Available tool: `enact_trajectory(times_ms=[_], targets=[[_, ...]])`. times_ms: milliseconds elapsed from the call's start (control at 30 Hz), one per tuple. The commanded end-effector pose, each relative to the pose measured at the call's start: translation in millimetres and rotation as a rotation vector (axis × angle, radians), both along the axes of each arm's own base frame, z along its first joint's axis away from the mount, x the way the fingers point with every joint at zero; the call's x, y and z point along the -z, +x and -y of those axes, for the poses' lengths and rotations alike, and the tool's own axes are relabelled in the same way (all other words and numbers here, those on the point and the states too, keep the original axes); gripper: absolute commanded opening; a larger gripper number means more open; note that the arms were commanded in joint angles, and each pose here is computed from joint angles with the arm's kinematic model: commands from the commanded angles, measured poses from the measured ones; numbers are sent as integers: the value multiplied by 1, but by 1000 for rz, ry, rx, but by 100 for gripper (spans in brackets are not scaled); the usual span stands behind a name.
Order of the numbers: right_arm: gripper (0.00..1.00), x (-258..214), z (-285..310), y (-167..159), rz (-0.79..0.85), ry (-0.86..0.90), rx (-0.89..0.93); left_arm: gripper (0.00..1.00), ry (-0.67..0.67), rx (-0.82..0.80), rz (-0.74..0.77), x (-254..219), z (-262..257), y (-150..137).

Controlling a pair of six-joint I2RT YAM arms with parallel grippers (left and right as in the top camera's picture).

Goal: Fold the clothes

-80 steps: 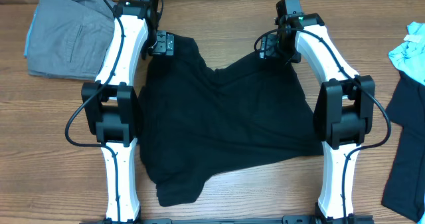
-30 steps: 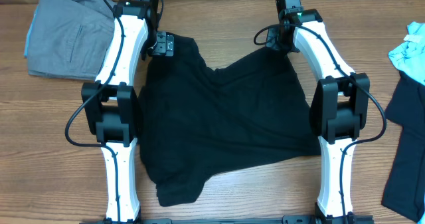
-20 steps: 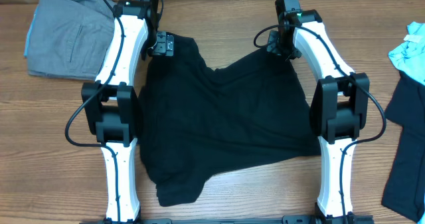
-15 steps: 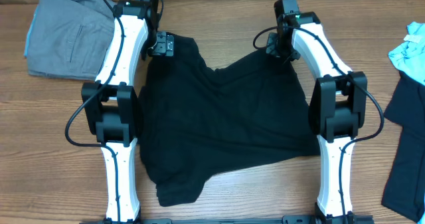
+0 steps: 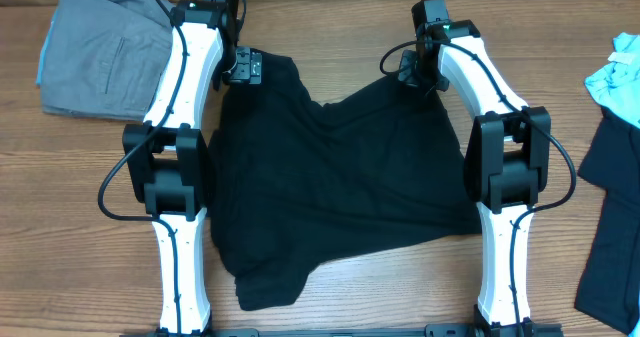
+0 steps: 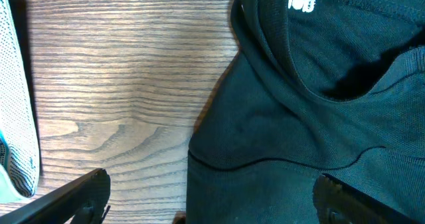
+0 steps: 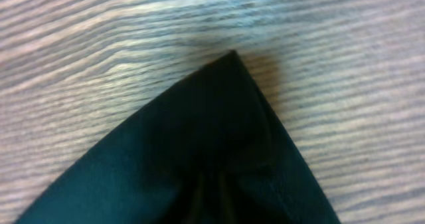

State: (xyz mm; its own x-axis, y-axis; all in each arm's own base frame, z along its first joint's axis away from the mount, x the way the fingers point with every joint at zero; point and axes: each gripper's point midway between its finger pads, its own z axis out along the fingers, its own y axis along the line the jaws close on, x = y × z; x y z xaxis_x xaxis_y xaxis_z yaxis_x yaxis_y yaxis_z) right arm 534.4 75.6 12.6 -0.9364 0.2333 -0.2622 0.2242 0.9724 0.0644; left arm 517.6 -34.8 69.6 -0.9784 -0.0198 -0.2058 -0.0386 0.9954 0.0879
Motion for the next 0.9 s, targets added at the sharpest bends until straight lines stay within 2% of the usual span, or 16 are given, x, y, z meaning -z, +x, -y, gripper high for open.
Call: enact_trajectory(times_ms=[0, 233, 567, 700, 800, 867], targets=[[4, 10, -1, -2, -18, 0, 3, 100, -15, 4, 26, -8, 6, 5], [4, 2, 1, 11, 37, 0, 35, 100, -15, 4, 26, -8, 6, 5], [4, -60, 27, 56, 212, 23, 92, 100, -16, 4, 39, -8, 6, 8], [4, -56, 35, 46, 161, 32, 101, 100, -16, 4, 39, -8, 6, 8], [38, -42, 33, 24, 64, 39, 94, 100, -18, 4, 47, -9, 6, 10], [42, -36, 25, 10, 3, 58, 77, 100, -20, 4, 50, -9, 6, 11]])
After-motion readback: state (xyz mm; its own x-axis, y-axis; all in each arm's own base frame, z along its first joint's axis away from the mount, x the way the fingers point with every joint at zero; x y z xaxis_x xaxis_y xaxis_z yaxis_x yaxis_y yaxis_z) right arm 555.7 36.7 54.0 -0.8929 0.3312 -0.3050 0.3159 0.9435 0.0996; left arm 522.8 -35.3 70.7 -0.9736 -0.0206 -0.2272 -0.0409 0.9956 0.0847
